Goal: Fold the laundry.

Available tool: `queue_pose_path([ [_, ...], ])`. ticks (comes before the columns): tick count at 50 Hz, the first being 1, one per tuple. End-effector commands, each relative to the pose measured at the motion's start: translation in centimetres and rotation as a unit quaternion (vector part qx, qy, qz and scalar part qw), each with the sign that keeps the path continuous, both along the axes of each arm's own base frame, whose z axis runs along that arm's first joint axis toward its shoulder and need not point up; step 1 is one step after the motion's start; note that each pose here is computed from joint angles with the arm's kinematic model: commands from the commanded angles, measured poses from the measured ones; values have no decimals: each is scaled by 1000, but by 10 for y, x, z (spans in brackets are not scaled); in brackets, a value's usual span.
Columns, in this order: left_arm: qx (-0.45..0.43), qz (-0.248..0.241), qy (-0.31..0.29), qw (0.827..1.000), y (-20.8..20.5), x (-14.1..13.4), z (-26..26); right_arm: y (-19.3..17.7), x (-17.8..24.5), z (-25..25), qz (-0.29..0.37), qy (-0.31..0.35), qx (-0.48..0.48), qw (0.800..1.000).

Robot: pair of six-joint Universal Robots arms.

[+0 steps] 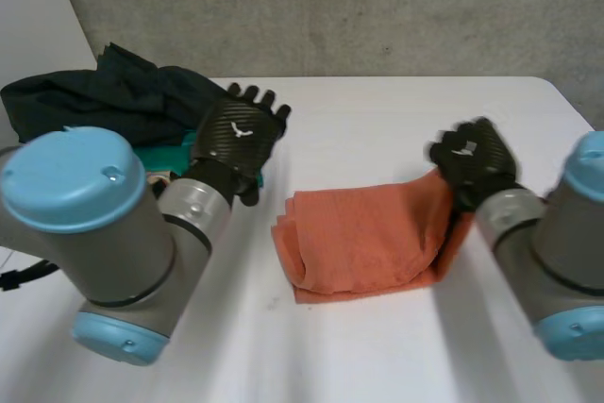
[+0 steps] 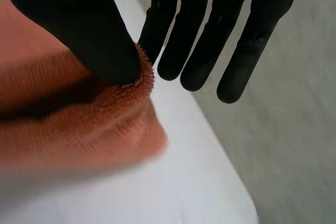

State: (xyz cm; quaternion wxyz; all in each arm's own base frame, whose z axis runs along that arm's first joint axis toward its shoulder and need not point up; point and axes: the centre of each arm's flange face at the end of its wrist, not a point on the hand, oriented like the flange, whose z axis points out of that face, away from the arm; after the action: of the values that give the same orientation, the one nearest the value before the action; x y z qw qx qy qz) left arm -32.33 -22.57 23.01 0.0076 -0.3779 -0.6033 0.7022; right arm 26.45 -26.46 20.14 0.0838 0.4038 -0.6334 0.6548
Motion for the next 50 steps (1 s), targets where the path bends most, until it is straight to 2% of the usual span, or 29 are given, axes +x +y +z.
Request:
queue_pose_path([
  [1,6,37,24,999,-13,23,8,70,73,-15,211,-73,56,973],
  [4,26,40,45,998,-14,25,5,92,86,-39,272,-68,105,954],
  [5,31,41,49,997,-14,26,5,94,87,-44,275,-65,115,952],
  [10,47,40,64,996,-13,26,1,92,85,-49,254,-61,140,955],
  [13,45,38,66,996,-15,25,1,88,84,-41,240,-85,144,956],
  [17,35,29,76,996,-15,17,7,53,61,-10,161,-154,136,965],
  [21,47,-8,101,994,-6,-11,6,35,41,2,96,-217,163,958],
  [28,110,-39,146,982,0,-45,-17,19,17,0,11,-234,255,938],
  [34,202,-39,101,973,15,-62,-65,4,17,-32,-20,-197,319,927],
  [36,214,-27,88,973,16,-61,-76,0,18,-37,-22,-194,325,925],
  [40,217,32,62,974,12,-50,-91,-5,25,-56,-16,-177,338,924],
  [43,223,50,37,973,14,-44,-100,-7,27,-63,-9,-148,330,932],
  [50,235,48,-20,970,21,-37,-110,-10,25,-63,3,-94,295,951],
])
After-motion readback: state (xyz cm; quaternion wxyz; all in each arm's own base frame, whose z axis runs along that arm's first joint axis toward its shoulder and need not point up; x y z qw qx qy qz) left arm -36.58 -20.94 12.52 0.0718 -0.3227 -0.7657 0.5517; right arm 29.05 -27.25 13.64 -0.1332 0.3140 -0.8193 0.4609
